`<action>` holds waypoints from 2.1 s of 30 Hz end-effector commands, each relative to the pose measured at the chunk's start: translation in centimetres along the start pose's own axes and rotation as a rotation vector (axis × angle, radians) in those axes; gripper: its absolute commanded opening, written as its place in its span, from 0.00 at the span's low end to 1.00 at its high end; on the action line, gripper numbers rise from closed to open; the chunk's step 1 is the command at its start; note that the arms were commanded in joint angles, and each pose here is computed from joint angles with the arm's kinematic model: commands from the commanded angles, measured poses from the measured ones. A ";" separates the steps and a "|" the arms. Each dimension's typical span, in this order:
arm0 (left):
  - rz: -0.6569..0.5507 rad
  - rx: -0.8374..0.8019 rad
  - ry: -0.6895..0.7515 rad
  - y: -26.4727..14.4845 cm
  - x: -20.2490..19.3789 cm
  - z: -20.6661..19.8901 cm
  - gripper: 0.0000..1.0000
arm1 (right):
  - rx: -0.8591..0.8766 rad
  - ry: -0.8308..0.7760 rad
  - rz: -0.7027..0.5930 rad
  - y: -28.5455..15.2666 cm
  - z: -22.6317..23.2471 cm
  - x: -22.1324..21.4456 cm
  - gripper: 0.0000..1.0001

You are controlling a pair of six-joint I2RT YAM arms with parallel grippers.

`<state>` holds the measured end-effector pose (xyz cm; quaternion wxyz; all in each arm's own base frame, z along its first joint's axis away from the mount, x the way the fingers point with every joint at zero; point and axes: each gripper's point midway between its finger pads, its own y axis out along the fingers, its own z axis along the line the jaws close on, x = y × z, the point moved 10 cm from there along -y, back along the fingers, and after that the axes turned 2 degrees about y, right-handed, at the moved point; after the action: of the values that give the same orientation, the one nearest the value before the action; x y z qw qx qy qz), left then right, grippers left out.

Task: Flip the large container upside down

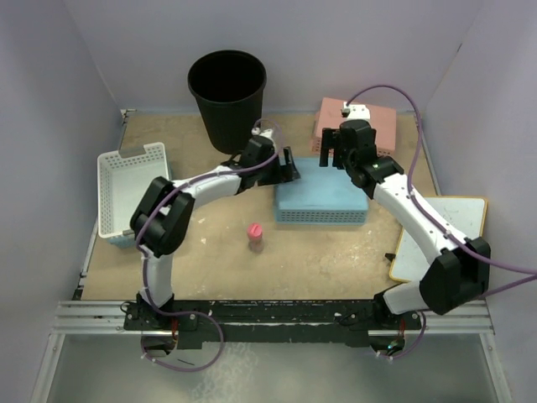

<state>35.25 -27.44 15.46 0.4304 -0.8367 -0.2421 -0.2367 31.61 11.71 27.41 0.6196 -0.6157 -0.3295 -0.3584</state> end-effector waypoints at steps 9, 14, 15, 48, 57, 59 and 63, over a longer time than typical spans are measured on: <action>-0.110 -0.147 0.186 -3.8 5.6 -9.1 0.82 | -0.113 0.006 -0.109 -2.4 -2.3 -0.4 0.92; -0.156 -0.027 0.106 -9.1 6.9 -2.0 0.82 | 0.005 -0.001 -0.137 -2.4 -1.5 -0.2 0.92; -0.160 0.037 0.095 -10.1 6.6 -0.5 0.82 | 0.072 -0.011 -0.115 -2.2 -0.8 -0.4 0.92; -0.300 0.621 -0.025 -24.7 8.7 9.9 0.87 | 0.307 -0.085 0.076 2.9 11.5 0.2 0.96; -0.415 0.358 0.035 -27.2 7.2 7.6 0.88 | 0.416 -0.153 0.245 3.3 11.5 -3.6 0.95; -0.438 0.342 0.045 -27.5 6.9 7.6 0.88 | 0.456 -0.166 0.273 2.3 10.7 -5.2 0.96; -0.389 0.321 0.063 -26.7 6.7 7.8 0.88 | 0.452 -0.159 0.345 1.0 9.2 -7.8 0.96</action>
<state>24.53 -5.24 31.64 0.5379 -0.6689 -0.4386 -0.2661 31.09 21.99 19.59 0.7424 -0.5606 -0.3406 -0.1364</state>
